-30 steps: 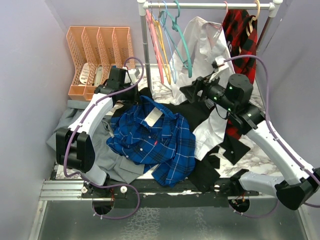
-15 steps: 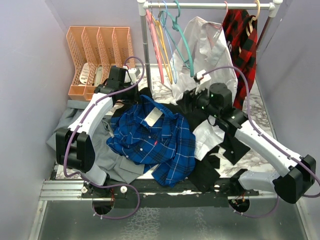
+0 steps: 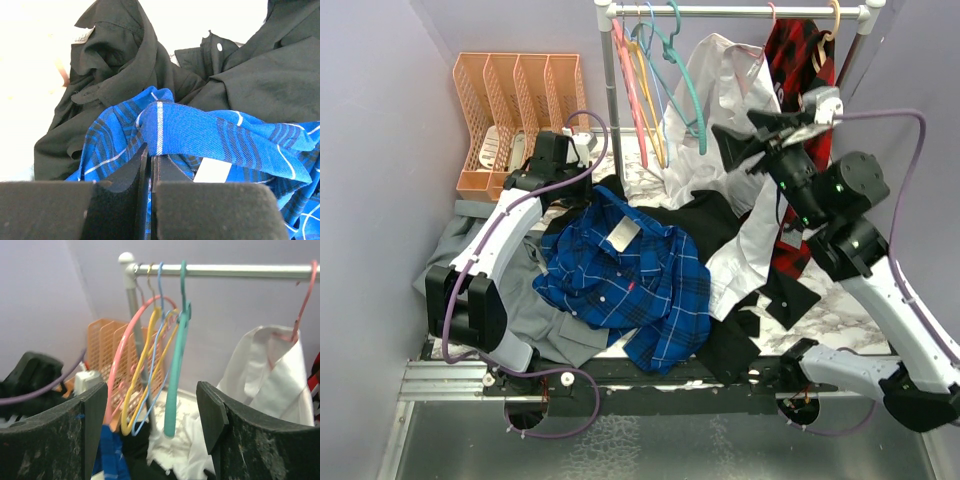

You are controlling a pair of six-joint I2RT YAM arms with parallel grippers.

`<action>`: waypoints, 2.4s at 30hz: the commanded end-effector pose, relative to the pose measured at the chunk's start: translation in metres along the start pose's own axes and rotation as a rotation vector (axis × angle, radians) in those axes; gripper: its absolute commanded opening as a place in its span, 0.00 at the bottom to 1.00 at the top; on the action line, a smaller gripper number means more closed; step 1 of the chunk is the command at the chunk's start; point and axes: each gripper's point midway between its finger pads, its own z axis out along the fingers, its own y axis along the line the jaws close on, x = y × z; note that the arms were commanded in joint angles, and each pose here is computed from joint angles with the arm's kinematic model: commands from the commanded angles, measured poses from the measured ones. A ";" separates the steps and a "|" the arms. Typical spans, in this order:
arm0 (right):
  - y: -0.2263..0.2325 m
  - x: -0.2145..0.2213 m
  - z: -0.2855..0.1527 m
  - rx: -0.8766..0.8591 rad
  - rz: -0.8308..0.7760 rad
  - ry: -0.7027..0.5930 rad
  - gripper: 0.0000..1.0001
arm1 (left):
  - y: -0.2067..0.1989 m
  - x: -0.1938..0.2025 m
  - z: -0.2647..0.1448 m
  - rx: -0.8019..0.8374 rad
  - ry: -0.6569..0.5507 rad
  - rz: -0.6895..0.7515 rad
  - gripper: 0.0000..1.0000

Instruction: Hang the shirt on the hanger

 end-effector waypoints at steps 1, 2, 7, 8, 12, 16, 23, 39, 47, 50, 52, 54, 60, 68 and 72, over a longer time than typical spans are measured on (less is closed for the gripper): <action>-0.016 0.028 0.044 0.089 -0.067 0.084 0.73 | 0.011 -0.015 -0.010 -0.060 -0.045 0.035 0.00; -0.013 0.031 0.053 0.074 -0.058 0.087 0.73 | 0.013 -0.016 -0.009 -0.069 -0.045 0.036 0.00; -0.005 0.039 0.091 0.044 -0.041 0.089 0.73 | 0.016 -0.013 -0.010 -0.087 -0.042 0.047 0.00; -0.006 0.039 0.098 0.049 -0.044 0.086 0.73 | 0.016 -0.014 -0.010 -0.086 -0.044 0.049 0.00; -0.007 0.054 0.122 0.052 -0.045 0.115 0.73 | 0.015 -0.017 -0.013 -0.083 -0.053 0.054 0.00; -0.011 0.066 0.132 0.073 -0.038 0.133 0.72 | 0.016 -0.016 -0.016 -0.091 -0.057 0.061 0.00; -0.027 0.085 0.135 0.154 -0.070 0.155 0.72 | 0.015 -0.015 -0.019 -0.083 -0.065 0.065 0.00; -0.048 0.122 0.147 0.236 -0.099 0.212 0.56 | 0.015 -0.007 -0.016 -0.070 -0.048 0.065 0.00; -0.056 0.127 0.152 0.253 -0.107 0.204 0.52 | 0.016 -0.005 -0.016 -0.072 -0.046 0.066 0.00; -0.059 0.125 0.155 0.255 -0.117 0.200 0.44 | 0.017 -0.006 -0.015 -0.072 -0.046 0.065 0.00; -0.061 0.122 0.157 0.258 -0.122 0.195 0.31 | 0.017 -0.006 -0.015 -0.071 -0.045 0.065 0.00; -0.061 0.118 0.158 0.256 -0.128 0.188 0.11 | 0.017 -0.006 -0.015 -0.071 -0.043 0.064 0.00; -0.060 0.094 0.147 0.252 -0.130 0.162 0.01 | 0.019 -0.006 -0.015 -0.073 -0.043 0.062 0.00; -0.048 0.046 0.106 0.219 -0.062 0.144 0.01 | 0.006 -0.005 -0.016 0.002 -0.036 0.053 0.00; -0.044 0.033 0.086 0.203 -0.025 0.125 0.01 | 0.008 0.001 -0.007 0.007 -0.008 0.040 0.00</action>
